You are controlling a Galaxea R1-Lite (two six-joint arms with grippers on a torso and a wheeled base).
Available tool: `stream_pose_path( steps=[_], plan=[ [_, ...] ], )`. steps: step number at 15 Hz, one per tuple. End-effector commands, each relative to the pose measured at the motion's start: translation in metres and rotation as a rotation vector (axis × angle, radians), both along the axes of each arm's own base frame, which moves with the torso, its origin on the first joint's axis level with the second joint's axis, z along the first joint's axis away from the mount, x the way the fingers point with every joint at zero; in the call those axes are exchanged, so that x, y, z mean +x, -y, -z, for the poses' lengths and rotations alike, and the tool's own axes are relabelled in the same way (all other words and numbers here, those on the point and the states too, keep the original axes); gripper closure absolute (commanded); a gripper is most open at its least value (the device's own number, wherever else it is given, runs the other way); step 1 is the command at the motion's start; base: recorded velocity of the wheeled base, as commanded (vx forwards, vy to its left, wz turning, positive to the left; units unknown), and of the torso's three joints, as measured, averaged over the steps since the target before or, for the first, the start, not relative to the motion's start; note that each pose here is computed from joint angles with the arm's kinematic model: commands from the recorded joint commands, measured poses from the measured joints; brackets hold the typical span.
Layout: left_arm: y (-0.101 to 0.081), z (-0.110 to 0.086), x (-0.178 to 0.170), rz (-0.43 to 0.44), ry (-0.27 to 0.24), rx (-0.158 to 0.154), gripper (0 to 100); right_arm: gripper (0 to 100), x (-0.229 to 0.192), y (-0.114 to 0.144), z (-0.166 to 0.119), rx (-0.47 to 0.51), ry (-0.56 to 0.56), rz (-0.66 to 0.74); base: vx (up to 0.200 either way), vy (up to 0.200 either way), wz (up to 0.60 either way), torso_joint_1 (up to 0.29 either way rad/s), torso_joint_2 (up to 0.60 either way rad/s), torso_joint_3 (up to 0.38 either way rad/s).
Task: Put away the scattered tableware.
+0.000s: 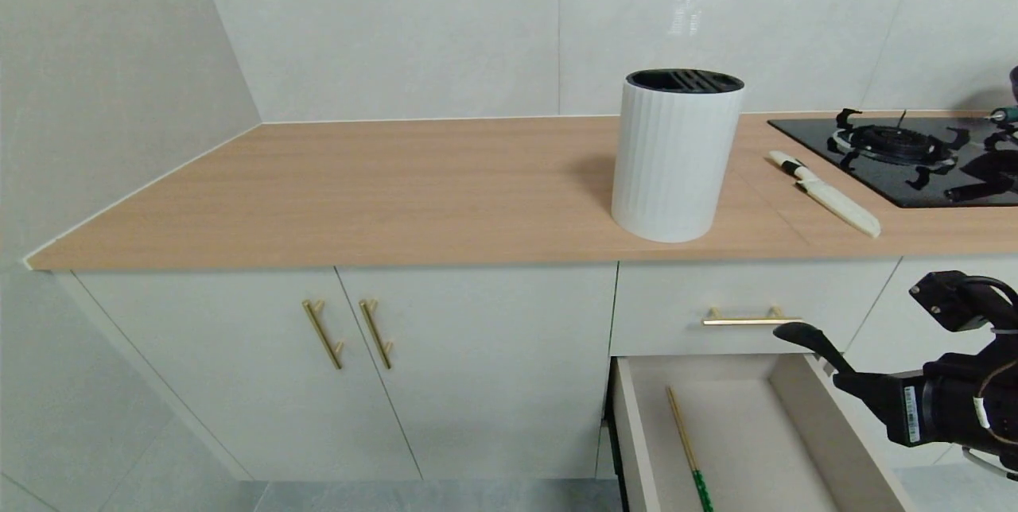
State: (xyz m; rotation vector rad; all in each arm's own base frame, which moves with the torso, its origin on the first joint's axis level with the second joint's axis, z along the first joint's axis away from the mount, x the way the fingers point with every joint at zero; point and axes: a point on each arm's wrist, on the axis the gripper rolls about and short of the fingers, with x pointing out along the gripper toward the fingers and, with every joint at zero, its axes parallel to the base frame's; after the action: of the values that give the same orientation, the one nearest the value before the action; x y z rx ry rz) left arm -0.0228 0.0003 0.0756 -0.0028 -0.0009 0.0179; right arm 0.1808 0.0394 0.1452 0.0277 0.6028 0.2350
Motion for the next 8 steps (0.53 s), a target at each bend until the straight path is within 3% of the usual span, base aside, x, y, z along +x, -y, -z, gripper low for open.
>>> stream_pose_path(
  steps=[1,5,8],
  plan=[
    [0.000,0.000,0.000,-0.001,-0.001,0.000,0,100,0.002,-0.004,0.009,-0.010,-0.042,-0.018,0.000,0.000,0.00,-0.178,0.49,0.295],
    [0.000,0.000,0.000,-0.001,-0.001,0.000,0,100,0.015,-0.007,0.036,-0.068,-0.164,-0.039,0.000,0.000,0.00,-0.176,0.47,0.303],
    [0.000,0.000,0.000,-0.001,-0.001,0.000,0,100,0.027,-0.009,0.053,-0.071,-0.191,-0.035,0.000,0.000,0.00,-0.150,0.47,0.312]
  ],
)
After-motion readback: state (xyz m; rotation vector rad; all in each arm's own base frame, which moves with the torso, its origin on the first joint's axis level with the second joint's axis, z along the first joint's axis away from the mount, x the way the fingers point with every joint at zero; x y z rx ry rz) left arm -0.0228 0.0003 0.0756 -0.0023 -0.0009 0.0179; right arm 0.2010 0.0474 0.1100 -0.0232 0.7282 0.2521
